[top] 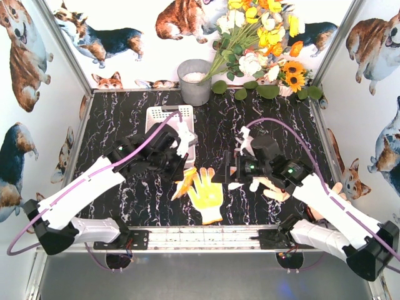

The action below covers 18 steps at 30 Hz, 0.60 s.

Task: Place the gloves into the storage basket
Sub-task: Pick up the glove from the center of the board, then pair the glove with the glove.

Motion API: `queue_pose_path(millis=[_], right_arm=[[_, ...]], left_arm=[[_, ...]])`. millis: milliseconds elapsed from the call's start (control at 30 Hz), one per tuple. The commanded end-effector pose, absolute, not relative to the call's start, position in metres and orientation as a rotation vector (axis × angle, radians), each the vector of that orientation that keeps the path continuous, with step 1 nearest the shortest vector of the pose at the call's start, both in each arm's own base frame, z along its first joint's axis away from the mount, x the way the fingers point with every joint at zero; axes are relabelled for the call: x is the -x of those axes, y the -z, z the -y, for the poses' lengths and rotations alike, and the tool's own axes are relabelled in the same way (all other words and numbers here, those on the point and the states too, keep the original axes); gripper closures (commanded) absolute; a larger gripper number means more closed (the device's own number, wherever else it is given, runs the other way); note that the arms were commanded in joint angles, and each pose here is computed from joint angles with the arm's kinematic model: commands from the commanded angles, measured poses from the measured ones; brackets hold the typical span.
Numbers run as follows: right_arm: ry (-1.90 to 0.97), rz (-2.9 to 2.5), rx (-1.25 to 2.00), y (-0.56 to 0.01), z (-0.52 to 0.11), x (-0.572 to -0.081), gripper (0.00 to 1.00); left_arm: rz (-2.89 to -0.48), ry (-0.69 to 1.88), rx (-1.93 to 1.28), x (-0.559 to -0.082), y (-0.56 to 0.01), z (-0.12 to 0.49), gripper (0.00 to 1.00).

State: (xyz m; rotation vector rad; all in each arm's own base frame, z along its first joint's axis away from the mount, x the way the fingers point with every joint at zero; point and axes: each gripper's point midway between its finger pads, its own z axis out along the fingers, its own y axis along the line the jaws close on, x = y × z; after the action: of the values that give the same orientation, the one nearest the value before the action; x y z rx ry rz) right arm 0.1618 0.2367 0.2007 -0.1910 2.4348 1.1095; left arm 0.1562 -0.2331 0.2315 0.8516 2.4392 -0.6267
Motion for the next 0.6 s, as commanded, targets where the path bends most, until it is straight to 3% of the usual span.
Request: queue_pose_path(millis=[0,300,567], right_arm=[[-1.231,-2.346,0.172,-0.226,-0.260,-0.173,0.04],[-1.711,-2.324,-0.334,-0.242,-0.301,-0.171,0.16],[-1.803,-2.275,-0.511,-0.261,-0.299,-0.173,0.21]], left_arm=[[-2.377,0.705,-0.951,-0.153,-0.245,0.243,1.00],[-2.384,0.719,-0.937,-0.159,-0.238,0.252,1.00],[-2.383,0.663,-0.913,-0.168,-0.229,0.250,1.00]])
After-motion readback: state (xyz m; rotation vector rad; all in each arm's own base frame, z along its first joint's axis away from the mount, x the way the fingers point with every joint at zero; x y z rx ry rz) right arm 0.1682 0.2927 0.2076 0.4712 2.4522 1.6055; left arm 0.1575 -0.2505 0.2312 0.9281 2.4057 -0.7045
